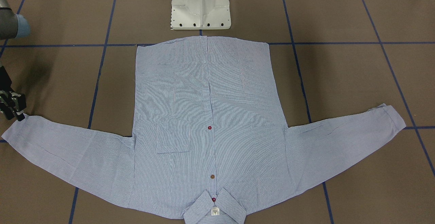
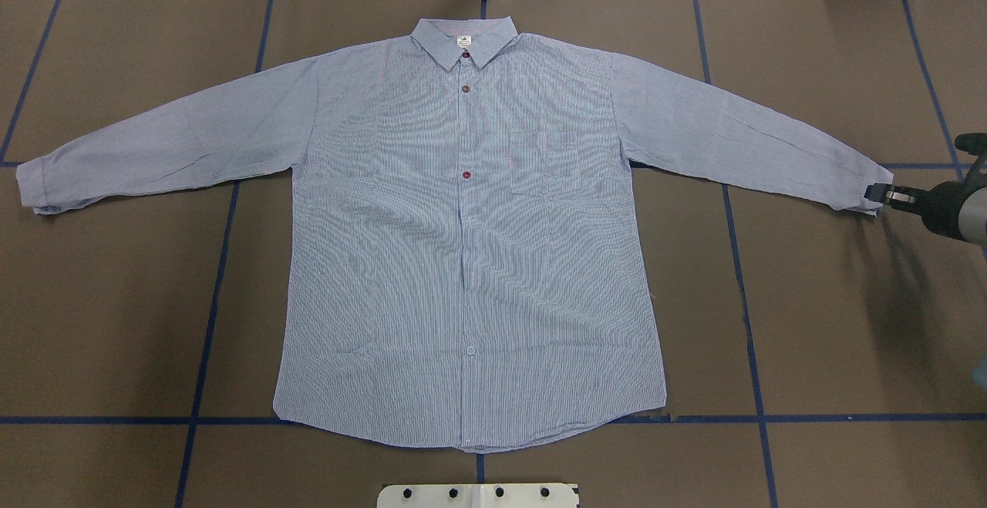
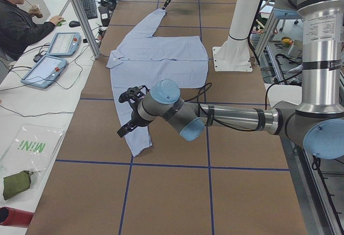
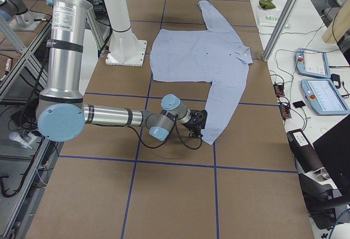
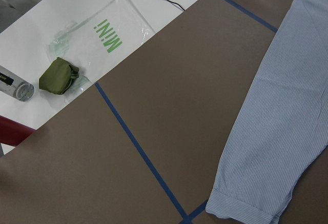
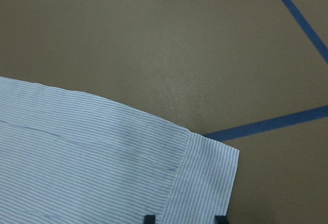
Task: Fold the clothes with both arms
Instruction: 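Lower the right gripper onto the sleeve cuff nearest it and grasp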
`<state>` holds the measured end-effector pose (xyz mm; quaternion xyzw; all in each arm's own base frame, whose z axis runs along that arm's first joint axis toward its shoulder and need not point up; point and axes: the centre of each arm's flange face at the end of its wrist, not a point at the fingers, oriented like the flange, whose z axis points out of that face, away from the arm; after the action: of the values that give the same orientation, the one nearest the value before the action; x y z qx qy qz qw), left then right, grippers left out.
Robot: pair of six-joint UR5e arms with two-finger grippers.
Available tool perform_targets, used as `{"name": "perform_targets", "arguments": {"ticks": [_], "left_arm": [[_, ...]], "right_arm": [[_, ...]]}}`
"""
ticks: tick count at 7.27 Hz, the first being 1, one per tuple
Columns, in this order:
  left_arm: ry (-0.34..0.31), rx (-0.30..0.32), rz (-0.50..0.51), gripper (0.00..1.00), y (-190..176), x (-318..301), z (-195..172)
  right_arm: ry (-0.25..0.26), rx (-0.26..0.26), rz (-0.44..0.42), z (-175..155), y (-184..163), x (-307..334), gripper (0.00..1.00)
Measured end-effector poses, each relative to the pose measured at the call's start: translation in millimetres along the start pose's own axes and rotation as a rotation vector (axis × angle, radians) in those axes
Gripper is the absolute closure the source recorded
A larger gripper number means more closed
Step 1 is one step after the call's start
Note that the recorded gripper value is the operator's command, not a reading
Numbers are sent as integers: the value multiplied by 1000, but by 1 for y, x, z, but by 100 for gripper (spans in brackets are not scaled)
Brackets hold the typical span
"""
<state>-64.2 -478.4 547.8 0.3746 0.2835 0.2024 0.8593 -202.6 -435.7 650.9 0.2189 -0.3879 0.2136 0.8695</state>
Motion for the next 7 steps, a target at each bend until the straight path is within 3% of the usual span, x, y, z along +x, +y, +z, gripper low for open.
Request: {"name": "perform_targets", "arguments": {"ticks": [4,6,7], "left_arm": [[3,-2,-1,0,2,-1,1],[27,-3,-5,0,4,0,3],[39,-3,-6,0,4,1,4]], "right_arm": [[10,11,-4,6,8,-3,52],[9,12,-1,7,9,-4,74],[7,12,8,7,10,-6,100]]}}
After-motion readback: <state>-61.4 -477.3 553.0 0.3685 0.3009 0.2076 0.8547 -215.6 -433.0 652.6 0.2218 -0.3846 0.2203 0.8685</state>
